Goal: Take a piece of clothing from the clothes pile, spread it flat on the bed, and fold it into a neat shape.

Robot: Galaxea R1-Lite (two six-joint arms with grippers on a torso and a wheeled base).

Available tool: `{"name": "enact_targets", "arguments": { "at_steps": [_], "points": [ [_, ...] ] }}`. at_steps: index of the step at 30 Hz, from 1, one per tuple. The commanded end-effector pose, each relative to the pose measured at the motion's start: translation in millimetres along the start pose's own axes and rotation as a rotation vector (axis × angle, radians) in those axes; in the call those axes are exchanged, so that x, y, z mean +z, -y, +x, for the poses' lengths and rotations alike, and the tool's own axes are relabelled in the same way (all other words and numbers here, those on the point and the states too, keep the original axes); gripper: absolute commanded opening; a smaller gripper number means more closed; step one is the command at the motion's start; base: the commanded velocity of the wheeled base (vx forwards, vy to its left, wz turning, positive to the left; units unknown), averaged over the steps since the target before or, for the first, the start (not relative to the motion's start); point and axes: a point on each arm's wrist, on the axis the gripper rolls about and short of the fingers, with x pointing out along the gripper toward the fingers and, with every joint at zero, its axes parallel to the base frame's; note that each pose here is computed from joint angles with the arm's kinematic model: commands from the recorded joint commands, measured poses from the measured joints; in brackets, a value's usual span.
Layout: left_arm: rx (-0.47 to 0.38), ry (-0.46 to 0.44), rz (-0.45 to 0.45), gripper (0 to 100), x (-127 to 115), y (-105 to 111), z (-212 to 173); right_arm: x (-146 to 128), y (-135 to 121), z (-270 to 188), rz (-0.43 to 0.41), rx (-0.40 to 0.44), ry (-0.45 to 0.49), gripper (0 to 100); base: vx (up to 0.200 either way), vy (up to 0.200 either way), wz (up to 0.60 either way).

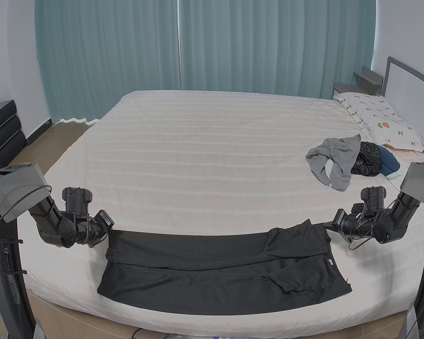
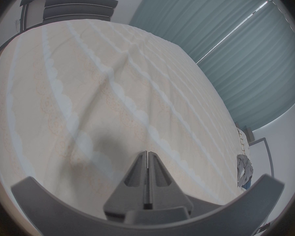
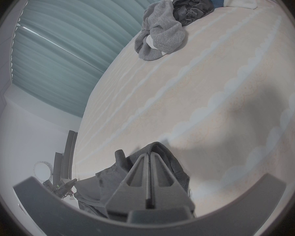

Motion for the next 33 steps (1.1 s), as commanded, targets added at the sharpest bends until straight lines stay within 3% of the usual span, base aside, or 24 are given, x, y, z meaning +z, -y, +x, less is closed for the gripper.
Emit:
{"name": "enact_targets", "arguments": {
  "at_steps": [1,4,5,6,7,15,19,28,33],
  "points": [
    [0.000,0.000,-0.001,0,0.0,-0.3,0.2,-0.5,0.9,0.6,0.002,-0.001,-0.003,0,0.000,0.000,0.00],
    [-0.002,-0.002,-0.002,0,-0.4,0.1,0.3,-1.8,1.3,0.9,0.001,-0.003,-0.007,0,0.000,0.000,0.00],
    [-0.001,-0.003,-0.002,0,-0.6,0.0,0.3,-2.5,0.5,1.3,-0.001,0.000,-0.010,100,0.000,0.000,0.00],
    [-0.001,-0.003,-0.002,0,-0.6,0.0,0.3,-2.5,0.5,1.3,-0.001,-0.001,-0.009,100,0.000,0.000,0.00],
    [-0.001,-0.003,-0.002,100,-0.6,0.0,0.3,-3.4,-0.8,0.4,-0.004,0.001,-0.012,100,0.000,0.000,0.00],
    [-0.006,-0.012,-0.007,100,-1.0,-0.6,-8.6,-2.3,-13.1,-19.4,-0.008,0.021,0.005,100,0.000,0.000,0.00],
    [-0.016,-0.038,-0.005,100,-7.4,-1.2,-30.7,-7.7,-21.6,-41.6,-0.005,0.034,0.005,100,0.000,0.000,0.00],
    [-0.027,-0.057,0.002,100,-15.7,0.5,-52.8,-18.3,-22.4,-46.3,-0.011,0.025,-0.023,100,0.000,0.000,0.00],
    [-0.025,-0.059,-0.035,100,-16.4,0.2,-57.3,-20.9,-25.9,-53.6,-0.021,0.031,-0.024,100,-0.200,0.000,0.00]
  ]
}}
